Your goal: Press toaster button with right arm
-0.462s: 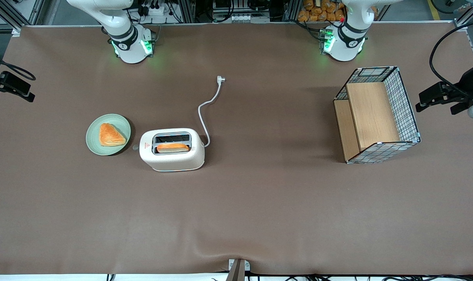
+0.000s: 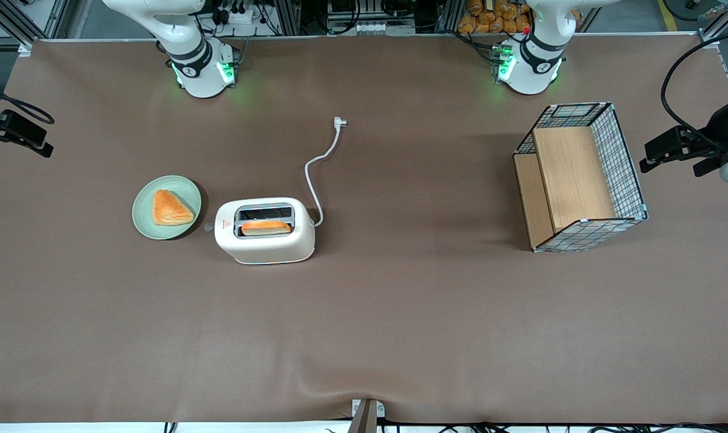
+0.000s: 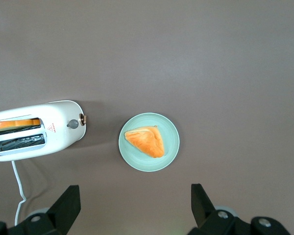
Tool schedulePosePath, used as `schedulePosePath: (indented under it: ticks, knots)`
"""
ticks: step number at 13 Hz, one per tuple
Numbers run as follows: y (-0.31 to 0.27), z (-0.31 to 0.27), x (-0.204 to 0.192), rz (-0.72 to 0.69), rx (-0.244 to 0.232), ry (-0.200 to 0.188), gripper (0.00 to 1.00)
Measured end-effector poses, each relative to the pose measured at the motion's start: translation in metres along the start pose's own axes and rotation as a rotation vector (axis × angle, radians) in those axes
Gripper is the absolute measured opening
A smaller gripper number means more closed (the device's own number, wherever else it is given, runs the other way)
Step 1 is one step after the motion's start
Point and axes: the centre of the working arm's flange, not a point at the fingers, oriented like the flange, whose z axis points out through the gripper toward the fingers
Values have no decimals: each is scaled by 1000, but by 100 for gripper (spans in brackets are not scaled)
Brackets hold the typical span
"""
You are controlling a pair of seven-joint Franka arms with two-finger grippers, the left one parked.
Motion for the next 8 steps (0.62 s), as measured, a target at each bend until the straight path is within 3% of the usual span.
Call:
schedulePosePath:
  ticks: [8]
  knots:
    - [-1, 8, 3, -2, -1, -24, 100]
